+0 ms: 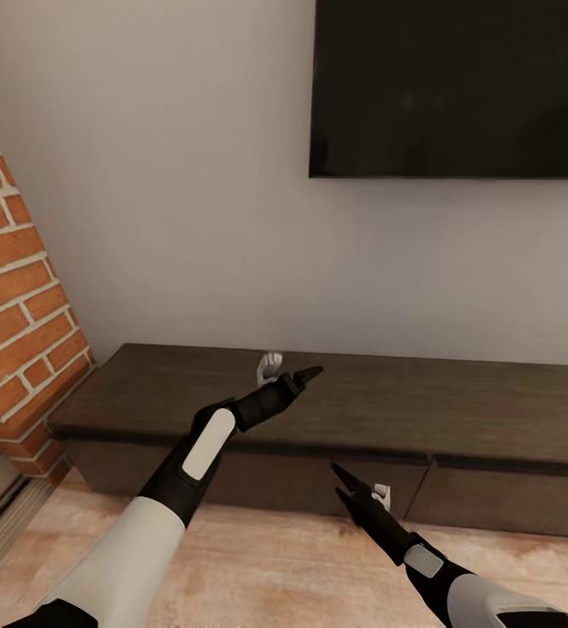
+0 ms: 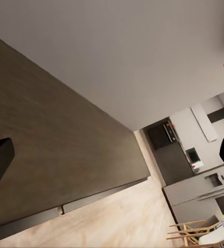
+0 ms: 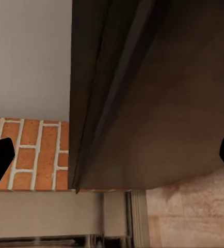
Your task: Place each of the two pumpkins and all three candles from the living room inside a cabinet in the living room (use any cabinet), then make sure every cabinet is closed, and position the cauldron so it is next to a table in the living room.
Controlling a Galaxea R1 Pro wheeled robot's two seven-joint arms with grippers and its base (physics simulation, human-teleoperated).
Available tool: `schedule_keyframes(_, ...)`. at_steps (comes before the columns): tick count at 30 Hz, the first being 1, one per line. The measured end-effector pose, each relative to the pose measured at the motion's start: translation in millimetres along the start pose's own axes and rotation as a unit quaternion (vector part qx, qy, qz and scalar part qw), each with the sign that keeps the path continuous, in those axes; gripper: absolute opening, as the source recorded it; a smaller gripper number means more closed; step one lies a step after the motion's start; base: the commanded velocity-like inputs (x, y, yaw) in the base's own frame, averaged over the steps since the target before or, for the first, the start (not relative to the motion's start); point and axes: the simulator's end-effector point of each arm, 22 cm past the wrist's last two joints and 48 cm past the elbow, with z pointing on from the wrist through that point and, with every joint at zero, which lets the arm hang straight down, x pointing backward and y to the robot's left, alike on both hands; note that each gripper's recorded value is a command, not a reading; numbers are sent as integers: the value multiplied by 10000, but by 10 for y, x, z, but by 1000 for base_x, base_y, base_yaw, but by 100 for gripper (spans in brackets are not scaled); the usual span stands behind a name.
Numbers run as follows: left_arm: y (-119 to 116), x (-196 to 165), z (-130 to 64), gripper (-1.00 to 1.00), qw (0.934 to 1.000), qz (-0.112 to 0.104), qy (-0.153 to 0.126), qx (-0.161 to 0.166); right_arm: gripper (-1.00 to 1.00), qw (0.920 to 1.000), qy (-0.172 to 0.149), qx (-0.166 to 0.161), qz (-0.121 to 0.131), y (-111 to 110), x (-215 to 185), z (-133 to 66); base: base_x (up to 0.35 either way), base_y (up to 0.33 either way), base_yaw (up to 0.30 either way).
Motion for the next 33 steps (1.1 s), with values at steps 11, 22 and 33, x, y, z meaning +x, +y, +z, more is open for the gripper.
schedule_keyframes(11,150,52,23,100,9999,-98,36,-62,100,9999,24,97,70,-135,37,-6,0,0,0)
schedule_keyframes(22,396,144,57,100,9995,-263,97,-157,100,9995,57,233,182,-347,100,-21,0,0,0)
schedule_keyframes(33,398,143,57,100,9995,-262,96,-163,100,9995,54,237,177,-351,92,-26,0,0,0)
